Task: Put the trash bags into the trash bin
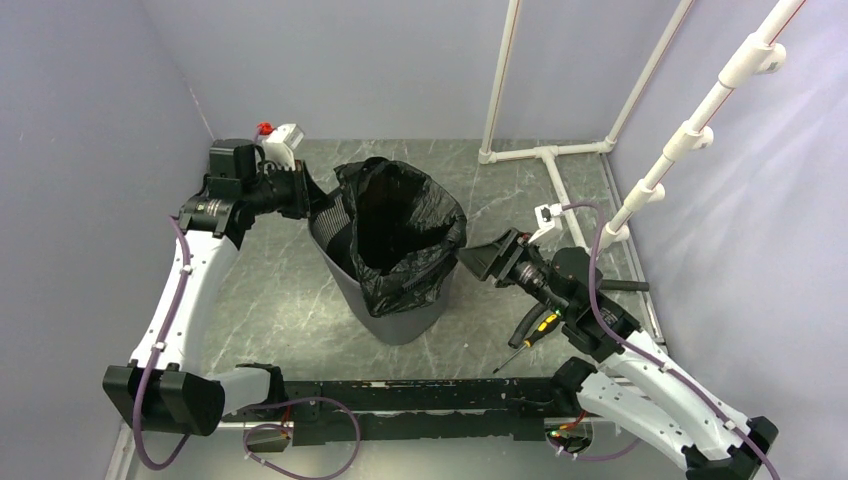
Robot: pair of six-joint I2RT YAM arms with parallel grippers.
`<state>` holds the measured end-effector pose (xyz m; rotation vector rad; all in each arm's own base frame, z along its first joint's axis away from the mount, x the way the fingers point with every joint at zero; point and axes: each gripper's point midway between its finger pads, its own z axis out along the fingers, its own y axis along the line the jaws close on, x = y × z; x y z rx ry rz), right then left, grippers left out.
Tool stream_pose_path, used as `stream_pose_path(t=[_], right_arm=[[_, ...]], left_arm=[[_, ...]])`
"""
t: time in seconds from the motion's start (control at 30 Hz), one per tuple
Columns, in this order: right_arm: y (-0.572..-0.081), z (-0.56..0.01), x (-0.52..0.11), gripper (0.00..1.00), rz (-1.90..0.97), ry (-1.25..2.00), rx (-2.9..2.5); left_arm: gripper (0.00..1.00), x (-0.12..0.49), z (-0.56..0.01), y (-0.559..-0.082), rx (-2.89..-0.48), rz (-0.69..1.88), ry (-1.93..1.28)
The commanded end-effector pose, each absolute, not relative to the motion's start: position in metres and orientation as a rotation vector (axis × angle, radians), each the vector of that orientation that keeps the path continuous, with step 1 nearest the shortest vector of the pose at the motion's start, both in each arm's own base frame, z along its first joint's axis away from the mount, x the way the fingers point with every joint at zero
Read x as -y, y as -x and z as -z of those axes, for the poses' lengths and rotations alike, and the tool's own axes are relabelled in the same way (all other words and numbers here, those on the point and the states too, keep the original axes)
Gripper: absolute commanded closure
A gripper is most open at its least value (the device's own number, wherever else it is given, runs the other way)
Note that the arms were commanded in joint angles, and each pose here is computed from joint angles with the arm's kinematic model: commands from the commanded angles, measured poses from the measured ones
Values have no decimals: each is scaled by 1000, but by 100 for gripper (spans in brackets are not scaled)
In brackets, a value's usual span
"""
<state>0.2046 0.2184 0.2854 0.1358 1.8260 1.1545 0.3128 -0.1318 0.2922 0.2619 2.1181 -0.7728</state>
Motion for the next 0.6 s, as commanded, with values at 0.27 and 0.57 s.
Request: stream_pose_path(t=[0.27, 0.57], right_arm=[[-191, -306, -250, 46, -1515, -120, -1688], [-194, -278, -260, 92, -1550, -125, -1752]], left_arm=[[96, 145, -342, -316, -1867, 764, -541], [97, 150, -348, -324, -1761, 757, -627]])
